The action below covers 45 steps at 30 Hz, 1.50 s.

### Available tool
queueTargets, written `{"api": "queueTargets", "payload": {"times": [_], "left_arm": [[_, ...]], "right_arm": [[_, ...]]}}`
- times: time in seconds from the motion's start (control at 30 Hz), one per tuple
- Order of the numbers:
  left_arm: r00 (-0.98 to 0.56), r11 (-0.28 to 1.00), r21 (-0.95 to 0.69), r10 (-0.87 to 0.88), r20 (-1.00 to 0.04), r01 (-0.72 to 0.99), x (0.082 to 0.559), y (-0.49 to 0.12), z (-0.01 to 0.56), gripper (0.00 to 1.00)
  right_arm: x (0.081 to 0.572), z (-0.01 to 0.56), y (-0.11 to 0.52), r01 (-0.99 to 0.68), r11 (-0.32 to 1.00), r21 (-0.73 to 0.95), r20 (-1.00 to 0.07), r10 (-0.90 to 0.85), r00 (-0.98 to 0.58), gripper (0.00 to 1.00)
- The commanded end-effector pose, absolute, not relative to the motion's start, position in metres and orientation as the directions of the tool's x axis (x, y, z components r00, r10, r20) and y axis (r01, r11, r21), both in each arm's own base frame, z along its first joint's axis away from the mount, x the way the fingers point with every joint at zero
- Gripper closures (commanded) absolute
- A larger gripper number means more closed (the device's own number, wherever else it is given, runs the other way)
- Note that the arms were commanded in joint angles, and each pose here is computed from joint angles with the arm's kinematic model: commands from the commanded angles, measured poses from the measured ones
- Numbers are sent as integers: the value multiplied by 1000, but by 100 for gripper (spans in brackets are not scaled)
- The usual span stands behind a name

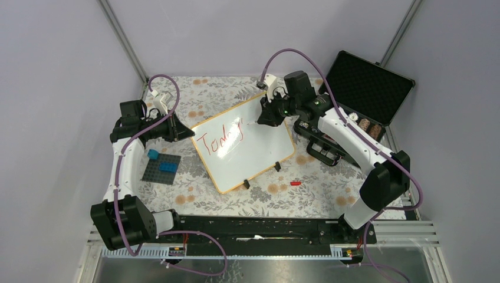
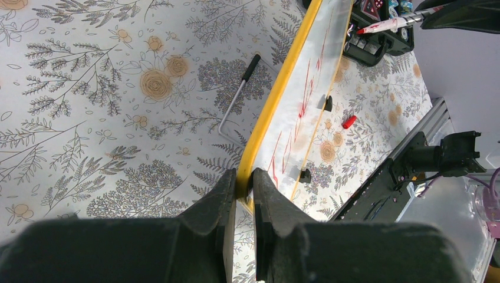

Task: Write a sentence on the whiteboard

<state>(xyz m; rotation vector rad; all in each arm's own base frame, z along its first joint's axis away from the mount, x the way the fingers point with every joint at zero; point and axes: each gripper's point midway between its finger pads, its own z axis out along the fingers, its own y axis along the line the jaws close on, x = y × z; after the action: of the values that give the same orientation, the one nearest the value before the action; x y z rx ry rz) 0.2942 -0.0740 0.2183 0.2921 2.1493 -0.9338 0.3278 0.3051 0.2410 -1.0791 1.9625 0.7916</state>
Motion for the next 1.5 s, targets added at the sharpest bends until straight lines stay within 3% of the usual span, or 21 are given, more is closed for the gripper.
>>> {"api": "queueTargets", "payload": {"times": [0.0,1.47], "left_arm": [[-664,727,-490,-63,-745,481,296,-72,216,100],[-665,721,-491,-57,-745,488,296,-75,216,100]], "right_arm": [[327,251,305,-882,439,175,-855,-376,-357,100],[359,239,315,-860,471,198,-856,-345,-386,100]]}}
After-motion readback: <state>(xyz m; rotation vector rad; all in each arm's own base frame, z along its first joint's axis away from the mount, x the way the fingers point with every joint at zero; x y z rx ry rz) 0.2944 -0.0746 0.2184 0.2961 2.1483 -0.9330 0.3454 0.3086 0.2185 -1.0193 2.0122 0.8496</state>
